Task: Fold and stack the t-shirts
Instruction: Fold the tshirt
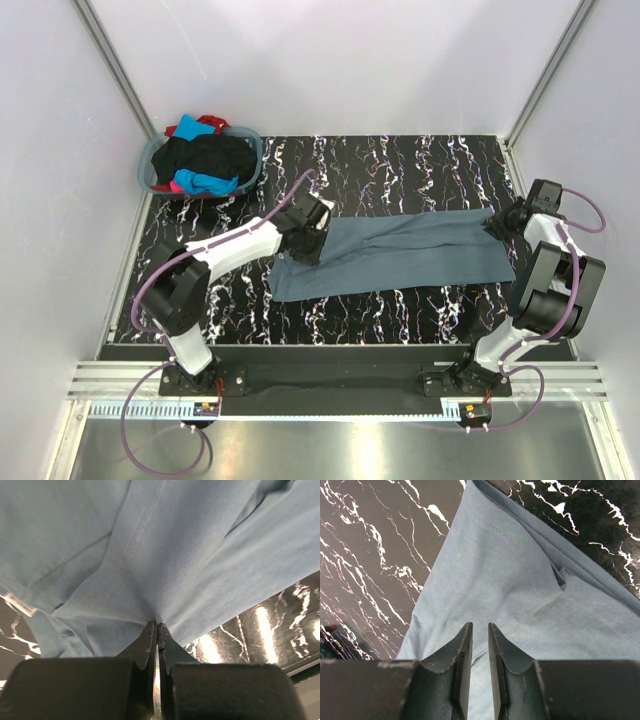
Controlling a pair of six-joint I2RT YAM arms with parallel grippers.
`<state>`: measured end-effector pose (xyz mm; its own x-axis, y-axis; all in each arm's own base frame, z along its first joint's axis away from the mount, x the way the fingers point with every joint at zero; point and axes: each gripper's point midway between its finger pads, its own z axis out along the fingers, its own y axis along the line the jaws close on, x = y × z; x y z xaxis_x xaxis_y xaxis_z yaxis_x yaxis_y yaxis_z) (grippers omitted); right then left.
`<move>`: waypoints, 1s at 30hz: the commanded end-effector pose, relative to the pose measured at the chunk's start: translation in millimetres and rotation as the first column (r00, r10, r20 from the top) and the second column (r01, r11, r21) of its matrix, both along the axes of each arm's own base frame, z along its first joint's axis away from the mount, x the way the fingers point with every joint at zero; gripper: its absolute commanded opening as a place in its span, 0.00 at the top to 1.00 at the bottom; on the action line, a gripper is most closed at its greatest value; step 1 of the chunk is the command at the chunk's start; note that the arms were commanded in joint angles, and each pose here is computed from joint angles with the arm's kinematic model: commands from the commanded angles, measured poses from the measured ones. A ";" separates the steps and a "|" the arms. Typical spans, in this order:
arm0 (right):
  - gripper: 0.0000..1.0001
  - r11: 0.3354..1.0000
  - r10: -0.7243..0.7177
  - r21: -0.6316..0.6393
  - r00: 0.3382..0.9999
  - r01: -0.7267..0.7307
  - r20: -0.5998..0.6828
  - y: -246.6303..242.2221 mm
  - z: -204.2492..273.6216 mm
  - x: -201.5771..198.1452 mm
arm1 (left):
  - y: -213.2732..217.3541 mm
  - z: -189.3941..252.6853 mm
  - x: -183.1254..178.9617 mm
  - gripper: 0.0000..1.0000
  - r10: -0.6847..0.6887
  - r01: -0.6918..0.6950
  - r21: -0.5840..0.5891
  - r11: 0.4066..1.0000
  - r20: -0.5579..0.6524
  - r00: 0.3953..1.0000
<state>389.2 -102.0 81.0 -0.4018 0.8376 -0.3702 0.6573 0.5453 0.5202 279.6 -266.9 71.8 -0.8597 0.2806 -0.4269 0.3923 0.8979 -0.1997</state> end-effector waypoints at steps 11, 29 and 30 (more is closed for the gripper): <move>0.74 1.000 -0.025 -0.019 0.996 0.023 -0.082 -6.3 -30.2 -4.1 | -0.1 -18.9 -14.8 1.00 0.028 -0.029 0.082 0.996 0.005 1.000; 0.75 1.000 -0.014 -0.003 0.996 0.014 -0.083 -3.6 -32.8 -3.3 | -15.6 15.3 -8.3 1.00 0.121 -0.123 0.037 0.992 0.043 0.992; 0.75 1.000 -0.012 -0.003 0.996 0.012 -0.083 -3.1 -32.3 -3.9 | -13.8 0.6 -12.9 1.00 0.117 -0.117 0.066 0.991 0.014 0.993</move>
